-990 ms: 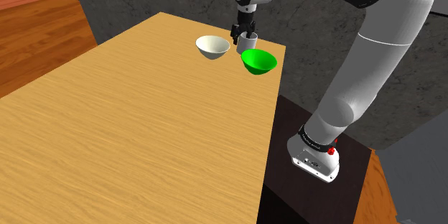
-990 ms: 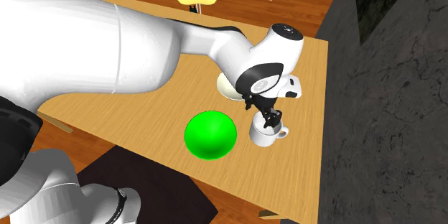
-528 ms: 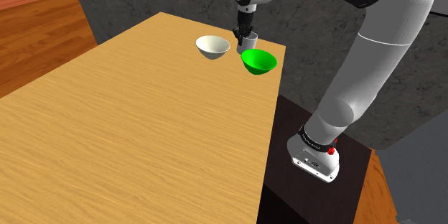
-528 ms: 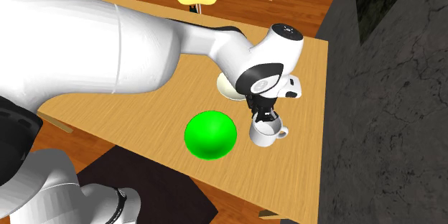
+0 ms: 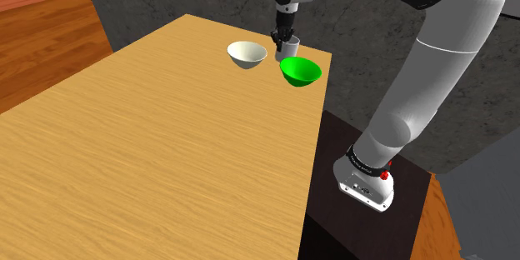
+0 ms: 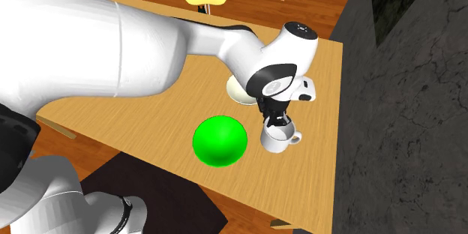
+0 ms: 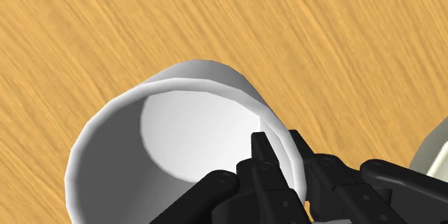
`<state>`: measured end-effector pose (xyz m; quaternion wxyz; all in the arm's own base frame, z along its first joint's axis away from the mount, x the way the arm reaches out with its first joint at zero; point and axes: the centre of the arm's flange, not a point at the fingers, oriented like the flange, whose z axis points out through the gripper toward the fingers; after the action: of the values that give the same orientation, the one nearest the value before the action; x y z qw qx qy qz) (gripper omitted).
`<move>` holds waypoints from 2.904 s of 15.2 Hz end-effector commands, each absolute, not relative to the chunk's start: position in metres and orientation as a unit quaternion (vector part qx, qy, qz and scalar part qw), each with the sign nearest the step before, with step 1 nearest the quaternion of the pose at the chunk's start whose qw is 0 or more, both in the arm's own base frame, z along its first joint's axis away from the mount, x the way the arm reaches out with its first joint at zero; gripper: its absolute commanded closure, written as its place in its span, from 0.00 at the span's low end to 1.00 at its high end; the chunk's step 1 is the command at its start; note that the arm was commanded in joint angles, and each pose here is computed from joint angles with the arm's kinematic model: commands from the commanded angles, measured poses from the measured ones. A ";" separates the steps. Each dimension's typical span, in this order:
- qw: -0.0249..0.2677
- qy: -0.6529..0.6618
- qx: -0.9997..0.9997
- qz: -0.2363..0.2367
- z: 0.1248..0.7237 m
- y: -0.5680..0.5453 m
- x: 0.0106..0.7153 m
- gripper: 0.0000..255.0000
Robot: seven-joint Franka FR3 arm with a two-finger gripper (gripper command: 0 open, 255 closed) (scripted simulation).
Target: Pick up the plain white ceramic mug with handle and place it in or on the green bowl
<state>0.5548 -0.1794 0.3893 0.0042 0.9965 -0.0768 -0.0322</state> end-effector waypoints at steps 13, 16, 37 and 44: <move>0.004 -0.077 0.997 -0.032 0.462 -0.179 0.555 1.00; 0.004 -0.077 0.997 -0.032 0.478 -0.179 0.555 1.00; 0.004 -0.077 0.997 -0.032 0.550 -0.103 0.449 1.00; 0.004 -0.077 0.997 -0.032 0.540 -0.073 0.406 1.00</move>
<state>0.4089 -0.0729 0.5456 0.0041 0.9965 -0.0768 -0.0322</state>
